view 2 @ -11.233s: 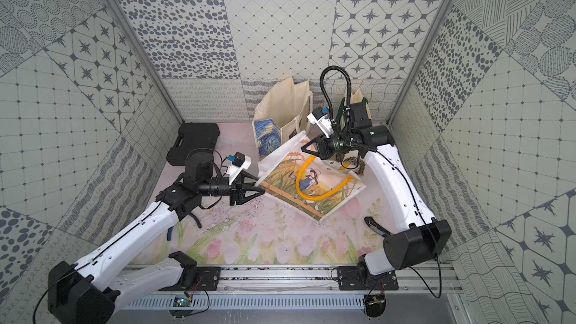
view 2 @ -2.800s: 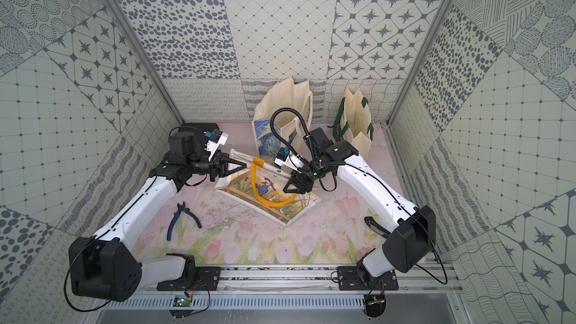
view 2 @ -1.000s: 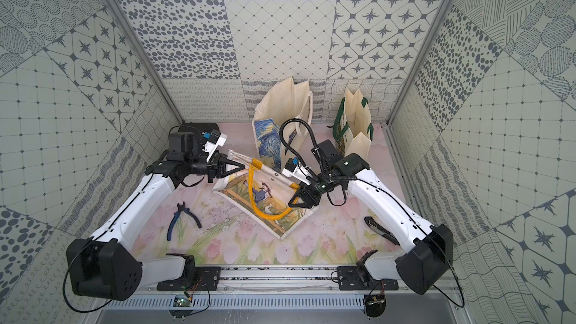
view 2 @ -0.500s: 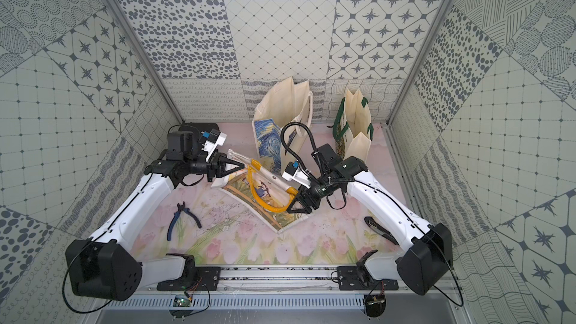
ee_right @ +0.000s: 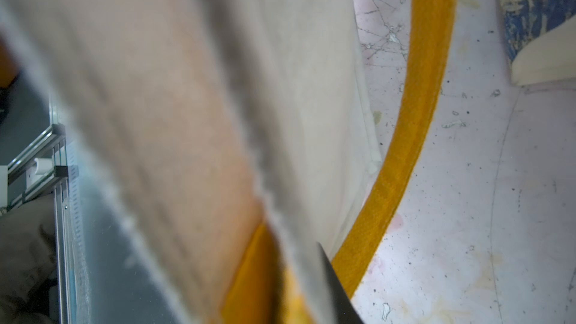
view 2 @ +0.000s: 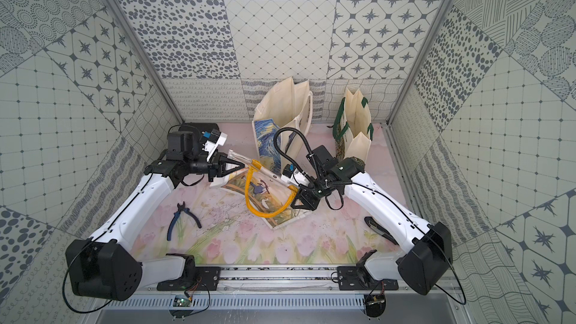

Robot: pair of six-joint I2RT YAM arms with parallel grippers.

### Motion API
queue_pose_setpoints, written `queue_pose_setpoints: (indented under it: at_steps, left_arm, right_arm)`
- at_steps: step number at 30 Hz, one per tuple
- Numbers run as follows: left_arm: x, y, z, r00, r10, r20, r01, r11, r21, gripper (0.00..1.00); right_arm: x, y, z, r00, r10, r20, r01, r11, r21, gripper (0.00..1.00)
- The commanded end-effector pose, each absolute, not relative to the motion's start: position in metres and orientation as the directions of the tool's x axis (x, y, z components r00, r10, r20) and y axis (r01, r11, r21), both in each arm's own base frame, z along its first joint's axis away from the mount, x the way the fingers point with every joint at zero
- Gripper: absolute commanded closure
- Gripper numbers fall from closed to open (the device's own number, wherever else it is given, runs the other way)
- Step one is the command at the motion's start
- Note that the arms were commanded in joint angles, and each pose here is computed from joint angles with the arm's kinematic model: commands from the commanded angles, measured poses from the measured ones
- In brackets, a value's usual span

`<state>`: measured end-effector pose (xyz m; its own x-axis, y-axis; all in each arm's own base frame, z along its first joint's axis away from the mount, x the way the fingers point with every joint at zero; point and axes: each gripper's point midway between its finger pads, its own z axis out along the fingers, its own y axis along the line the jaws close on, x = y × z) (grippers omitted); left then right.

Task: Put away the canvas bag
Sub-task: Press the canvas bag.

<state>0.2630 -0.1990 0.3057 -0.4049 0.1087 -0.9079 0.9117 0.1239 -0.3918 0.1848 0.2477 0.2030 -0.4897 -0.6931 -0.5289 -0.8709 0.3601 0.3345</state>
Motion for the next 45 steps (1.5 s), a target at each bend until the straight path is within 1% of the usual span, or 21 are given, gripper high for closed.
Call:
queue_pose_setpoints:
  at_steps: [1, 4, 8, 9, 10, 11, 13, 16, 18, 22, 24, 27, 28, 30, 32, 33, 36, 38, 41, 43, 45]
  left_arm:
    - [0.258, -0.198, 0.326, -0.328, 0.077, -0.941, 0.944, 0.057, -0.325, 1.00]
    - [0.258, -0.197, 0.326, -0.331, 0.078, -0.940, 0.943, 0.060, -0.327, 1.00]
    - [0.261, -0.197, 0.323, -0.341, 0.082, -0.937, 0.939, 0.084, -0.334, 1.00]
    - [0.264, -0.197, 0.321, -0.355, 0.084, -0.931, 0.932, 0.110, -0.345, 0.96]
    - [0.274, -0.195, 0.318, -0.383, 0.086, -0.920, 0.915, 0.174, -0.365, 0.80]
    - [0.291, -0.191, 0.312, -0.438, 0.079, -0.896, 0.872, 0.281, -0.402, 0.68]
    - [0.315, -0.182, 0.306, -0.524, 0.052, -0.850, 0.780, 0.430, -0.455, 0.64]
    - [0.334, -0.171, 0.302, -0.611, 0.012, -0.792, 0.663, 0.554, -0.503, 0.63]
    - [0.337, -0.165, 0.305, -0.609, -0.020, -0.793, 0.630, 0.596, -0.499, 0.61]
    - [0.335, -0.152, 0.320, -0.534, -0.107, -0.839, 0.587, 0.668, -0.459, 0.60]
    - [0.331, -0.149, 0.322, -0.529, -0.123, -0.839, 0.575, 0.675, -0.462, 0.60]
    - [0.325, -0.156, 0.315, -0.595, -0.119, -0.795, 0.569, 0.636, -0.521, 0.60]
    - [0.325, -0.157, 0.311, -0.624, -0.116, -0.773, 0.556, 0.628, -0.544, 0.62]
    - [0.324, -0.160, 0.306, -0.672, -0.103, -0.734, 0.531, 0.624, -0.573, 0.68]
    - [0.324, -0.163, 0.303, -0.703, -0.087, -0.706, 0.517, 0.619, -0.591, 0.71]
    - [0.322, -0.165, 0.300, -0.726, -0.076, -0.684, 0.506, 0.615, -0.605, 0.73]
    - [0.321, -0.169, 0.297, -0.740, -0.049, -0.670, 0.502, 0.623, -0.600, 0.73]
    - [0.319, -0.172, 0.298, -0.741, -0.036, -0.670, 0.505, 0.629, -0.591, 0.72]
    - [0.311, -0.183, 0.300, -0.745, -0.004, -0.667, 0.526, 0.613, -0.590, 0.68]
    - [0.300, -0.198, 0.302, -0.734, 0.040, -0.678, 0.570, 0.578, -0.583, 0.62]
    - [0.284, -0.216, 0.302, -0.708, 0.103, -0.699, 0.633, 0.532, -0.563, 0.56]
  right_arm:
    - [0.192, 0.236, 0.196, -0.511, -0.712, -0.482, -0.860, 0.427, 0.281, 0.85]
    - [0.193, 0.240, 0.199, -0.514, -0.701, -0.494, -0.858, 0.425, 0.290, 1.00]
    - [0.191, 0.246, 0.211, -0.510, -0.682, -0.523, -0.860, 0.403, 0.313, 1.00]
    - [0.189, 0.248, 0.215, -0.511, -0.677, -0.530, -0.860, 0.395, 0.324, 1.00]
    - [0.188, 0.249, 0.219, -0.521, -0.667, -0.533, -0.854, 0.394, 0.341, 1.00]
    - [0.186, 0.251, 0.224, -0.531, -0.658, -0.534, -0.847, 0.392, 0.360, 1.00]
    - [0.177, 0.256, 0.233, -0.544, -0.648, -0.533, -0.836, 0.359, 0.416, 1.00]
    - [0.161, 0.264, 0.242, -0.544, -0.653, -0.527, -0.827, 0.311, 0.468, 1.00]
    - [0.154, 0.267, 0.248, -0.558, -0.645, -0.523, -0.814, 0.302, 0.496, 1.00]
    - [0.137, 0.277, 0.269, -0.621, -0.610, -0.493, -0.748, 0.272, 0.605, 1.00]
    - [0.130, 0.279, 0.274, -0.661, -0.604, -0.445, -0.700, 0.285, 0.654, 1.00]
    - [0.129, 0.282, 0.275, -0.759, -0.557, -0.335, -0.593, 0.382, 0.708, 1.00]
    - [0.131, 0.282, 0.273, -0.800, -0.526, -0.289, -0.541, 0.424, 0.727, 1.00]
    - [0.130, 0.285, 0.272, -0.838, -0.492, -0.237, -0.476, 0.444, 0.760, 1.00]
    - [0.131, 0.286, 0.274, -0.862, -0.456, -0.222, -0.439, 0.452, 0.777, 1.00]
    - [0.132, 0.286, 0.276, -0.874, -0.429, -0.226, -0.427, 0.459, 0.779, 1.00]
    - [0.140, 0.283, 0.285, -0.911, -0.320, -0.259, -0.392, 0.486, 0.781, 1.00]
    - [0.145, 0.283, 0.287, -0.940, -0.248, -0.233, -0.330, 0.503, 0.799, 1.00]
    - [0.154, 0.286, 0.278, -0.979, -0.141, -0.149, -0.202, 0.527, 0.826, 1.00]
    - [0.159, 0.287, 0.272, -0.992, -0.075, -0.104, -0.128, 0.528, 0.839, 1.00]
    - [0.167, 0.286, 0.267, -0.996, -0.007, -0.089, -0.078, 0.541, 0.838, 1.00]
